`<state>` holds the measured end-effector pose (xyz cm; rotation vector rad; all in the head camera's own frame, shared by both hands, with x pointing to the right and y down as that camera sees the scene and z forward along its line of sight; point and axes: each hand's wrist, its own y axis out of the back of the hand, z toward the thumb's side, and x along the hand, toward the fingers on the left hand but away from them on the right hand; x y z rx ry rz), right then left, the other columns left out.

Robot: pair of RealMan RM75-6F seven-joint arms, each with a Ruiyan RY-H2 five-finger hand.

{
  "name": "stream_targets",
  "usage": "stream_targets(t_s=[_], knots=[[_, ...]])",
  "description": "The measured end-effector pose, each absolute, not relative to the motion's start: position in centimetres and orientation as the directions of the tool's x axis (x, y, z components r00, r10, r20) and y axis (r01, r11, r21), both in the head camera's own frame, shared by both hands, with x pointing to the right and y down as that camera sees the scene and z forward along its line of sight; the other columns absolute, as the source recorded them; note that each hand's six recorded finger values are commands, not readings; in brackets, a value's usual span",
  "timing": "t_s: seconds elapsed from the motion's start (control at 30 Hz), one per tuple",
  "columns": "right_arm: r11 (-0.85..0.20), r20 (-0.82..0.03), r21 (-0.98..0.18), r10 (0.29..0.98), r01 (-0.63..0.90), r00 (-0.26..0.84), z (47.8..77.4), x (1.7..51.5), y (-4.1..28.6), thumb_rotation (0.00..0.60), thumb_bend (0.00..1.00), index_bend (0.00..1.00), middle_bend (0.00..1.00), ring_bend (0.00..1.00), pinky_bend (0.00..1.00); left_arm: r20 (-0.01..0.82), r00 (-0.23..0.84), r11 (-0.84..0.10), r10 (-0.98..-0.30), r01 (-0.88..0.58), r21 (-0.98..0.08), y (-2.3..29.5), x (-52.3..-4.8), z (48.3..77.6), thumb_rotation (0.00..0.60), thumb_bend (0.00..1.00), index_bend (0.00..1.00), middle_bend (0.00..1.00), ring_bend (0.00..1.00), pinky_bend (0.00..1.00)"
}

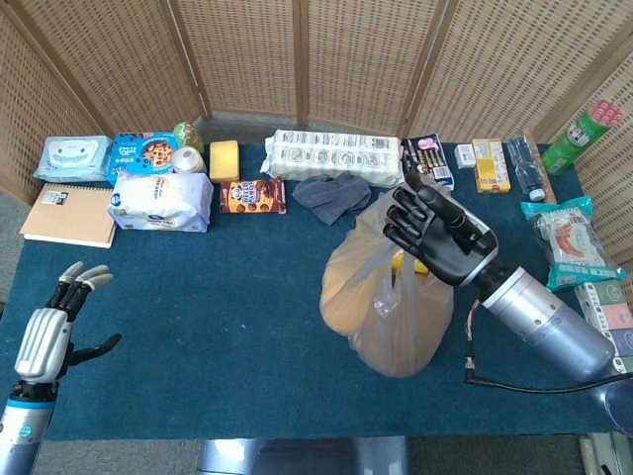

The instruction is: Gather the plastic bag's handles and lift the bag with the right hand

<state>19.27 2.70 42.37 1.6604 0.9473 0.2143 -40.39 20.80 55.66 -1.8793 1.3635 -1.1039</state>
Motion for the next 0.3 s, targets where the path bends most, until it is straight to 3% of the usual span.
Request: stream_targets(t_s=[0.3], knots=[[-0.035,-0.298,0.899,0.68,0.436,0.67,41.96,19.44,2.63,0.6,0.31,0.6,0.72,0.75,0.86,0.298,0.123,-0.32,-0.947,-0.476,-0.819,21.65,-41.24,55.16,0.6,0.0,0.18,0.17,0.04,0.24]])
